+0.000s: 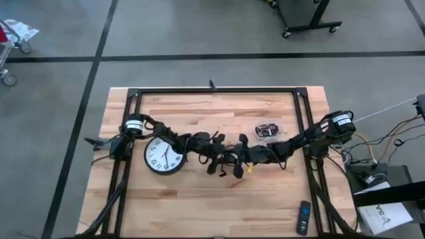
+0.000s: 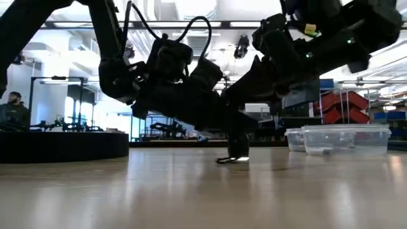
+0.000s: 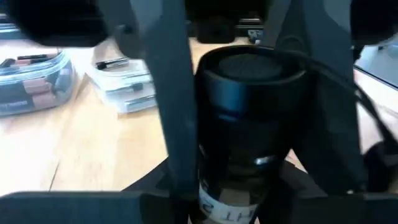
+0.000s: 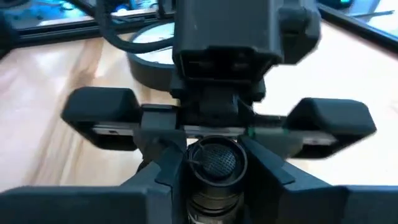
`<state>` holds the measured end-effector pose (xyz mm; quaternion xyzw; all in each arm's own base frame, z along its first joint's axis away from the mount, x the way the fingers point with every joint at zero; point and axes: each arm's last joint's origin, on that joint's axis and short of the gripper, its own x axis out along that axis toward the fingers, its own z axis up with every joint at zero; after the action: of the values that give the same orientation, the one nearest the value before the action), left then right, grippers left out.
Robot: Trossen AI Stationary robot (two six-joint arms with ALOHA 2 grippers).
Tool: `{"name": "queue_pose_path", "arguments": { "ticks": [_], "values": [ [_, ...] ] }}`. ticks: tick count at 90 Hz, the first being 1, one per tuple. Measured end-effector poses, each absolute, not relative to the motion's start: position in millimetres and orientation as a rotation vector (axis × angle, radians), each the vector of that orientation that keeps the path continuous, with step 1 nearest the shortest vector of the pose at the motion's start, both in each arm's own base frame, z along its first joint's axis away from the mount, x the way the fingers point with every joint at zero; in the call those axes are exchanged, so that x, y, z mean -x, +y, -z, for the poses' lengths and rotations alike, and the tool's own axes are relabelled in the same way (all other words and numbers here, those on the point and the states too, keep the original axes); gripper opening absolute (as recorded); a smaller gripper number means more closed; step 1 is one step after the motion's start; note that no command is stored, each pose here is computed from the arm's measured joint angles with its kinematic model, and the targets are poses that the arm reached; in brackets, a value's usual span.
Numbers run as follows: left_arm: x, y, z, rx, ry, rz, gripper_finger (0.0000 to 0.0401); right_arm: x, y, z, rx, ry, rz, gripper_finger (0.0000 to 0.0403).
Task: Insert battery
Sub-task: Close the black battery compartment
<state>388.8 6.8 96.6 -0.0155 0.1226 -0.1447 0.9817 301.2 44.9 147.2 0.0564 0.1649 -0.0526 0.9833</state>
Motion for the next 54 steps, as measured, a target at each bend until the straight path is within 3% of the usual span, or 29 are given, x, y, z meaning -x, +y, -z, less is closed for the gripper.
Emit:
{"name": "queue_pose_path", "arguments": {
  "ticks": [31, 54],
  "values": [
    [-385.8, 7.3, -100.3, 0.029, 0.286, 0.341, 0.0092, -304.6, 8.1, -149.0, -0.097, 0.330, -0.224, 0.0096],
    [-374.3, 13.3, -113.1, -0.036, 0.352, 0.360, 0.0092, -306.0, -15.1, -153.2, -0.036, 0.297, -0.304, 0.0096]
  ]
}}
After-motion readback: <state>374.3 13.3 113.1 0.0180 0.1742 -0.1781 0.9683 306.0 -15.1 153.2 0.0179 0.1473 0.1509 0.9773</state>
